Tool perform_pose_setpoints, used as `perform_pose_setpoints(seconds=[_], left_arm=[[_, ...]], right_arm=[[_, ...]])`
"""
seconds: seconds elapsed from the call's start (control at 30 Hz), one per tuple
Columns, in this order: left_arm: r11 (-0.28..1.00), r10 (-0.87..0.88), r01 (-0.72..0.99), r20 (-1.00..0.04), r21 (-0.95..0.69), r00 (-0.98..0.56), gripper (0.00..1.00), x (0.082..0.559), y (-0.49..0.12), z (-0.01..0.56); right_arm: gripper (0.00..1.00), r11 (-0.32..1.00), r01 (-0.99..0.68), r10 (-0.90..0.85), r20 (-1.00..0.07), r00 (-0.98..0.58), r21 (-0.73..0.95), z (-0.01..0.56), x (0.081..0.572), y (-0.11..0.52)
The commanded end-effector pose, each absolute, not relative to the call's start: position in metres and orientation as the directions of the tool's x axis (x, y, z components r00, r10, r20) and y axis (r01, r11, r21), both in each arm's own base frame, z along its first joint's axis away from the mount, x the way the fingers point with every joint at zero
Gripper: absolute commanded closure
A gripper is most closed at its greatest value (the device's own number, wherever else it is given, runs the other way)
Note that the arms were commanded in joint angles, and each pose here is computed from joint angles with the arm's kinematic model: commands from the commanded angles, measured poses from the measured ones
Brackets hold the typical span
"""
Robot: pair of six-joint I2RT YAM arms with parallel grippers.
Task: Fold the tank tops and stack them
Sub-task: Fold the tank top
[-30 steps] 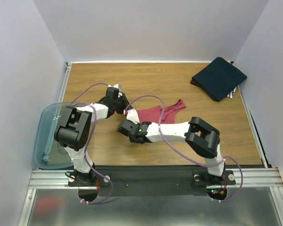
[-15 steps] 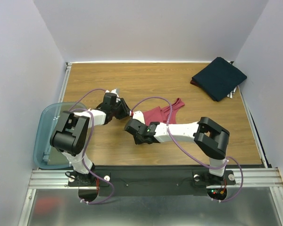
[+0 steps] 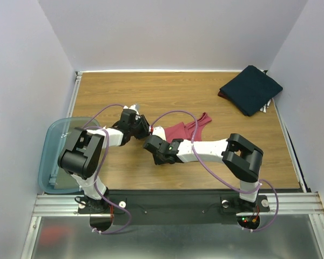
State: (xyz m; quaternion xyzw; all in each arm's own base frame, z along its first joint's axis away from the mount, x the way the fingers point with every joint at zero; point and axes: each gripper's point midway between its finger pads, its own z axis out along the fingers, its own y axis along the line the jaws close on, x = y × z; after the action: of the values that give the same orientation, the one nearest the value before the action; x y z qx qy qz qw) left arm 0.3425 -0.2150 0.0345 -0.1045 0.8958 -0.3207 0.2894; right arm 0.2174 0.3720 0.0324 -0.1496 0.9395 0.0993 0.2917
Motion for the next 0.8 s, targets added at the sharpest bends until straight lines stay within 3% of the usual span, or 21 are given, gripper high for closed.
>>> perform_pose_setpoints(seconds=[0.0,0.27,0.4,0.47,0.5,0.57,0.77], left_arm=[[0.788,-0.397,-0.044,-0.453,-0.614,-0.798,0.56,0.34,-0.208,0.028],[0.799,-0.416,-0.084,-0.447,-0.595,-0.792,0.55,0.342,-0.207,0.024],[0.799,-0.41,-0.079,-0.445,-0.596,-0.796,0.69,0.344,-0.214,0.022],[0.796,-0.416,-0.08,-0.446,-0.6,-0.793,0.8,0.347,-0.215,0.023],[0.794,-0.423,-0.081,-0.452,-0.602,-0.786,0.91,0.349,-0.215,0.027],[0.8,-0.439,-0.092,-0.474,-0.592,-0.763,1.0,0.357,-0.211,0.036],[0.807,-0.507,-0.148,-0.542,-0.571,-0.67,1.0,0.376,-0.172,0.075]], right_arm=[[0.98,0.931,-0.339,-0.197,-0.599,-0.777,0.134,0.045,0.221,0.373],[0.98,0.932,-0.335,-0.188,-0.604,-0.775,0.139,0.049,0.223,0.372],[0.98,0.928,-0.339,-0.184,-0.605,-0.775,0.152,0.052,0.223,0.377],[0.99,0.923,-0.346,-0.182,-0.606,-0.774,0.165,0.056,0.224,0.383],[1.0,0.918,-0.354,-0.182,-0.604,-0.776,0.178,0.058,0.225,0.389],[1.0,0.909,-0.365,-0.18,-0.601,-0.778,0.2,0.061,0.225,0.398],[1.0,0.844,-0.421,-0.169,-0.581,-0.796,0.331,0.083,0.22,0.448]])
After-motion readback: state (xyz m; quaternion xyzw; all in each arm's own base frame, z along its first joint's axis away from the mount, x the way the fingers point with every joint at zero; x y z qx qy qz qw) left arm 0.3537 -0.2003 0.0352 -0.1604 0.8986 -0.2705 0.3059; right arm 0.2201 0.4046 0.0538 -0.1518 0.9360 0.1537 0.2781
